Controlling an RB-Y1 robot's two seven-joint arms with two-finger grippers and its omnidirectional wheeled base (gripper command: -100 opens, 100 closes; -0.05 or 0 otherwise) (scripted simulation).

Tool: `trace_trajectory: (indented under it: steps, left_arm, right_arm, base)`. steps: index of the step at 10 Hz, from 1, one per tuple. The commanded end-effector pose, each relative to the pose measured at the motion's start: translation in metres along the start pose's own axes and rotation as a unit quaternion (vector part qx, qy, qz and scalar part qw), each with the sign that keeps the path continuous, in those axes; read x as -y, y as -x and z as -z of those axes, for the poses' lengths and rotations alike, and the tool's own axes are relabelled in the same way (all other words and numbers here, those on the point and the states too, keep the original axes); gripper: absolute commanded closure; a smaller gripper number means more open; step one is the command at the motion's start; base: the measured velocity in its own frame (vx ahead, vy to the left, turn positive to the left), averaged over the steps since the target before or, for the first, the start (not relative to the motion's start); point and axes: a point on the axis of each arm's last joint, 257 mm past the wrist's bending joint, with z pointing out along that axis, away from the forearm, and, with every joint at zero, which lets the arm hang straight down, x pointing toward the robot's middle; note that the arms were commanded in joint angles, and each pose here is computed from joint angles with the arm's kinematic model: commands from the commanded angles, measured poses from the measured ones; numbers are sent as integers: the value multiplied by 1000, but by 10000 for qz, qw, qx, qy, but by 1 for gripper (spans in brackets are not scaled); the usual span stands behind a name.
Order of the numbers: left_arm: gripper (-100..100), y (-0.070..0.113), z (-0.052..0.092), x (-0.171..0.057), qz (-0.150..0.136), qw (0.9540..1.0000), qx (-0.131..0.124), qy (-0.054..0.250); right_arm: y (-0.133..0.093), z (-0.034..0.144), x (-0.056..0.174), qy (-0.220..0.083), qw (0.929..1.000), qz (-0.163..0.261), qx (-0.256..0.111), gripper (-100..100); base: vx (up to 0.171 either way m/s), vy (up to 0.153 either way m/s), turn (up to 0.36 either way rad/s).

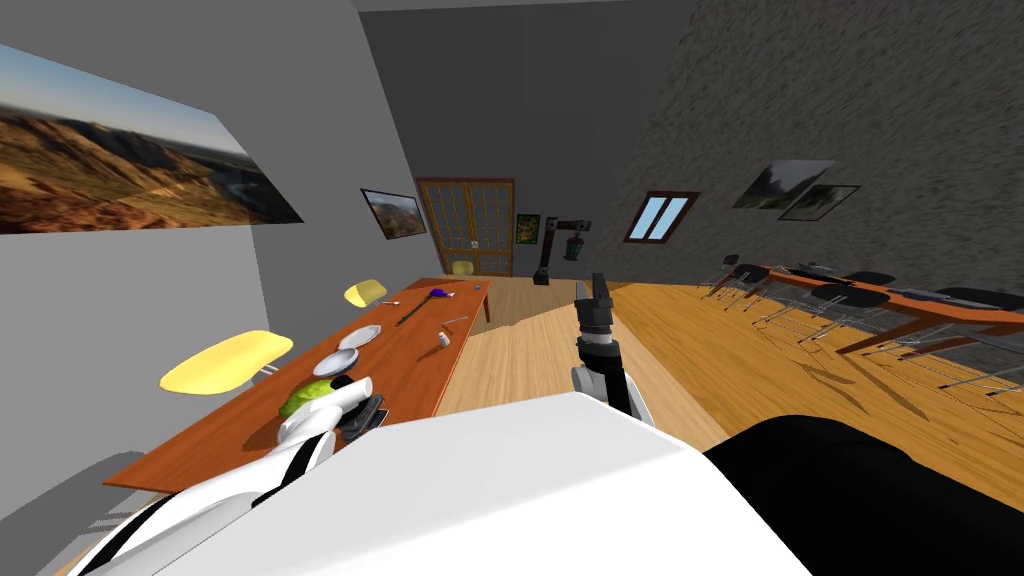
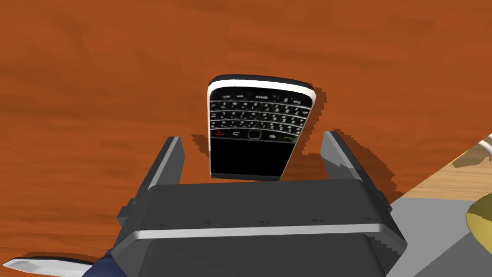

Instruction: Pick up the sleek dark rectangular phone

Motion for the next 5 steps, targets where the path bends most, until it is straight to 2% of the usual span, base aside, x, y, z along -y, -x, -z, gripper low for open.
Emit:
trace_trajectory:
  steps: [1, 2, 3, 5]
  left_arm:
    - [-100, -2, -3, -1, -2, 10000, 7, -7]
    - [-100, -1, -2, -1, 0, 10000, 2, -1]
    - [100, -1, -2, 0, -1, 10000, 7, -7]
    - [100, -1, -2, -1, -15, 10000, 8, -1]
  right_arm:
    - [0, 0, 0, 0, 10000, 0, 0, 0]
    - [0, 0, 0, 0, 10000, 0, 0, 0]
    - [0, 0, 0, 0, 10000, 0, 0, 0]
    - [0, 0, 0, 0, 10000, -1, 0, 0]
  base:
    - [5, 26, -3]
    - [2, 10, -1]
    - [0, 0, 0]
    - [0, 0, 0]
